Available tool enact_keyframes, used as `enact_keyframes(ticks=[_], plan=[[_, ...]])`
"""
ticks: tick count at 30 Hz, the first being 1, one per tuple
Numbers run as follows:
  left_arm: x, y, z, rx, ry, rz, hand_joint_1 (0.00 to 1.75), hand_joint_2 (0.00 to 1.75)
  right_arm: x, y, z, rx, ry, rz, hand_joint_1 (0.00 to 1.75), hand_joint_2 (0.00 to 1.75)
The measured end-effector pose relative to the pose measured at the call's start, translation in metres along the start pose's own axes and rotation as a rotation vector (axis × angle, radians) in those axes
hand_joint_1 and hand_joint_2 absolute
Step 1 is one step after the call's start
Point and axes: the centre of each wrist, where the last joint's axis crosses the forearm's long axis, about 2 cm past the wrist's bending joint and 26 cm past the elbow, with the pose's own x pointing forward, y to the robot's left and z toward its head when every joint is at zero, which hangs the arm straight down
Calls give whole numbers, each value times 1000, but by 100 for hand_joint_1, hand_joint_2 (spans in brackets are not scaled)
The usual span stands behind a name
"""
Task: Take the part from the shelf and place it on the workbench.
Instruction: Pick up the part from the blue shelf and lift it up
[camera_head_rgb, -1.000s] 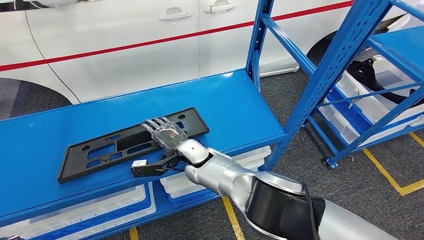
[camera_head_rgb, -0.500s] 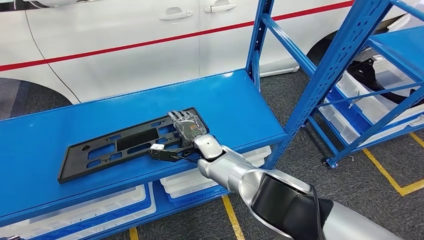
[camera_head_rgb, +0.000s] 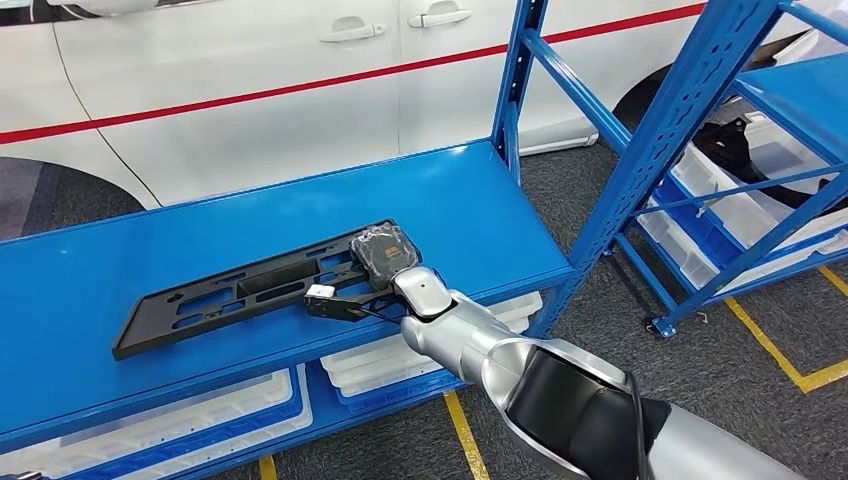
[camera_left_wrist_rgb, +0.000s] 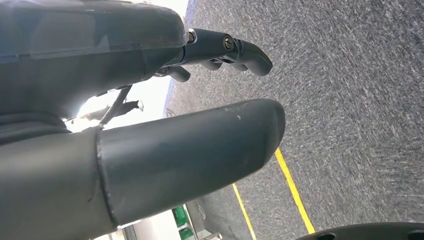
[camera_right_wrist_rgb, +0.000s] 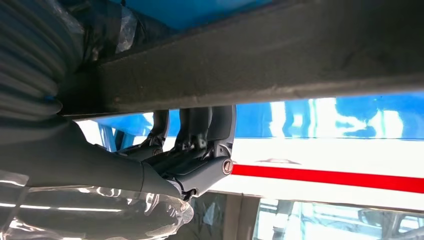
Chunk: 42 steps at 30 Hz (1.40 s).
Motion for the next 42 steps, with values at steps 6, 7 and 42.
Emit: enact_keyframes(ticks=[6,7,42], plan=[[0,0,0,0,-2,0,0,0,-1,0,0,-2,0,3,175,175],[0,0,0,0,-2,0,0,0,-1,0,0,-2,1,2,175,175],[-1,1,0,26,-18,48,0,175,-3,-3,3,-239,-69,-12,175,175]])
